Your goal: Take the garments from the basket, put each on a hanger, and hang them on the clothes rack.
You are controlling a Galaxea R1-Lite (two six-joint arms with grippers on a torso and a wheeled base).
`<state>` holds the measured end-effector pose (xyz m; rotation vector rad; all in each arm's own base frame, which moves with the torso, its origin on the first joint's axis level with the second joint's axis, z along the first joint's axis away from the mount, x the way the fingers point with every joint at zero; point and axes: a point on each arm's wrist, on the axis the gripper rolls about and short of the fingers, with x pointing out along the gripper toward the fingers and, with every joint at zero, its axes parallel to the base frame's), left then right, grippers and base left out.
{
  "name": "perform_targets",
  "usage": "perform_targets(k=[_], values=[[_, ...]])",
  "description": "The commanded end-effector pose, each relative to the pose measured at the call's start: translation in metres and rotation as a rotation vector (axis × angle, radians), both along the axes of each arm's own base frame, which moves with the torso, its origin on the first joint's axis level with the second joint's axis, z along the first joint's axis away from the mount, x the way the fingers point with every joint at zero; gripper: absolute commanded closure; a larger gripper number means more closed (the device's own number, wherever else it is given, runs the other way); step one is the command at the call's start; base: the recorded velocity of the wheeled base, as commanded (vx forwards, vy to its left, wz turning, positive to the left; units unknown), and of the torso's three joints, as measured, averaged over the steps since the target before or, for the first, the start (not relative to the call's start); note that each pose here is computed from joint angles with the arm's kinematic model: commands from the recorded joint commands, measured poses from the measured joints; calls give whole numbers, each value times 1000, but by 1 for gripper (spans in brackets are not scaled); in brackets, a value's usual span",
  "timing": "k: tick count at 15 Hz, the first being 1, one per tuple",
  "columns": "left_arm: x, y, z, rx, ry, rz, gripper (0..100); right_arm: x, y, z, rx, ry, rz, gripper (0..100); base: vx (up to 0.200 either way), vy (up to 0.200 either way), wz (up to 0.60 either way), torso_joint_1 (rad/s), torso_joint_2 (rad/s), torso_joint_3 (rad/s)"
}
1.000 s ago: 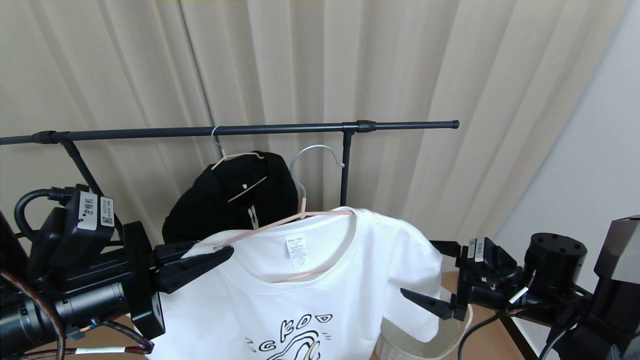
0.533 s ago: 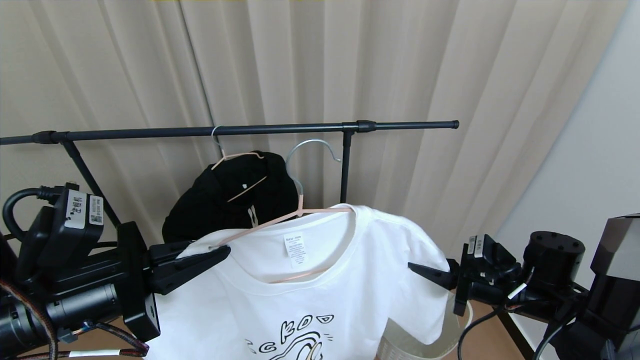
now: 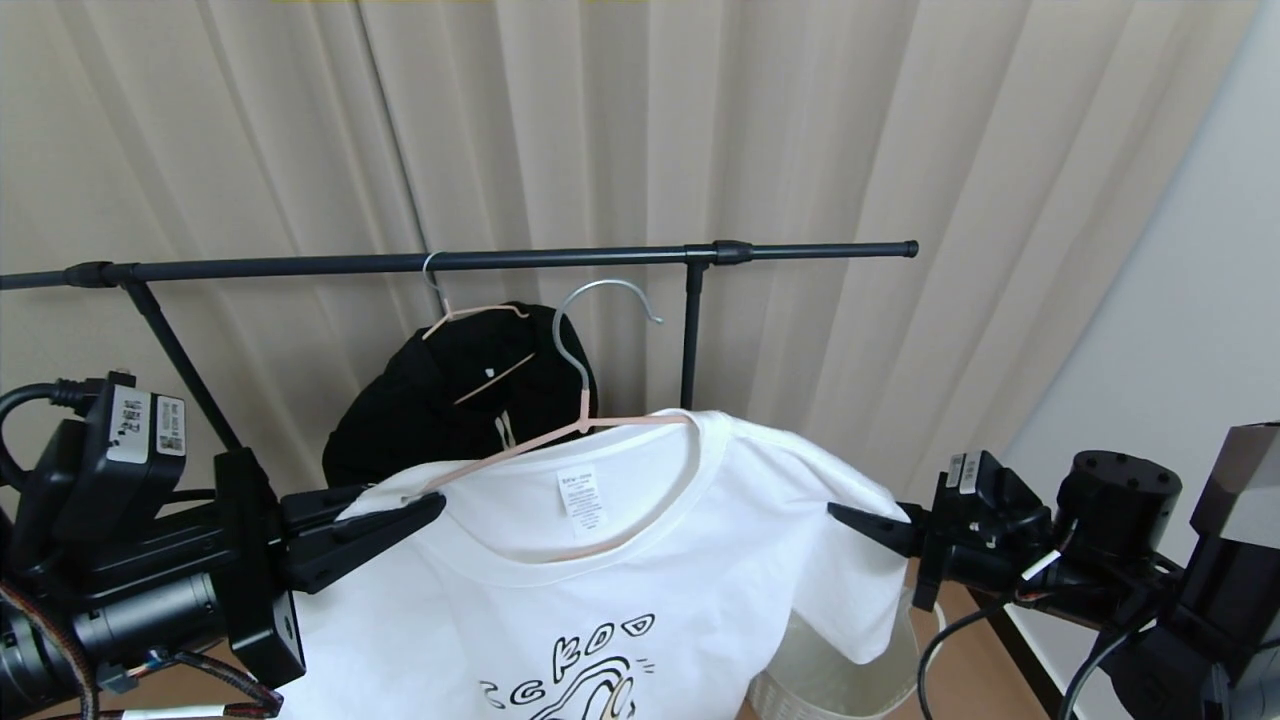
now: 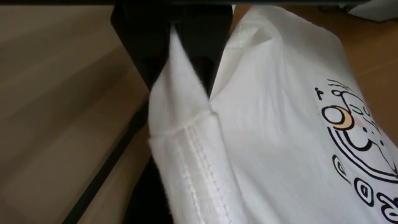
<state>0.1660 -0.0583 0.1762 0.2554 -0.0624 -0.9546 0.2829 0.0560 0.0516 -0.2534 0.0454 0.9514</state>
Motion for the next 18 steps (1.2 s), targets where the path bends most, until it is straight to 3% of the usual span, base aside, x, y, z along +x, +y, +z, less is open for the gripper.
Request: perform_targets(k=[1,18], values=[[-1,0,1,-1,-4,2,100,1,-3,2,2,-7,-10,100,0,0,0,0,0,0],[-3,1,0,-1,-1,3,100,5,-8,3,15,13,-58,100,0,0,0,0,0,0]])
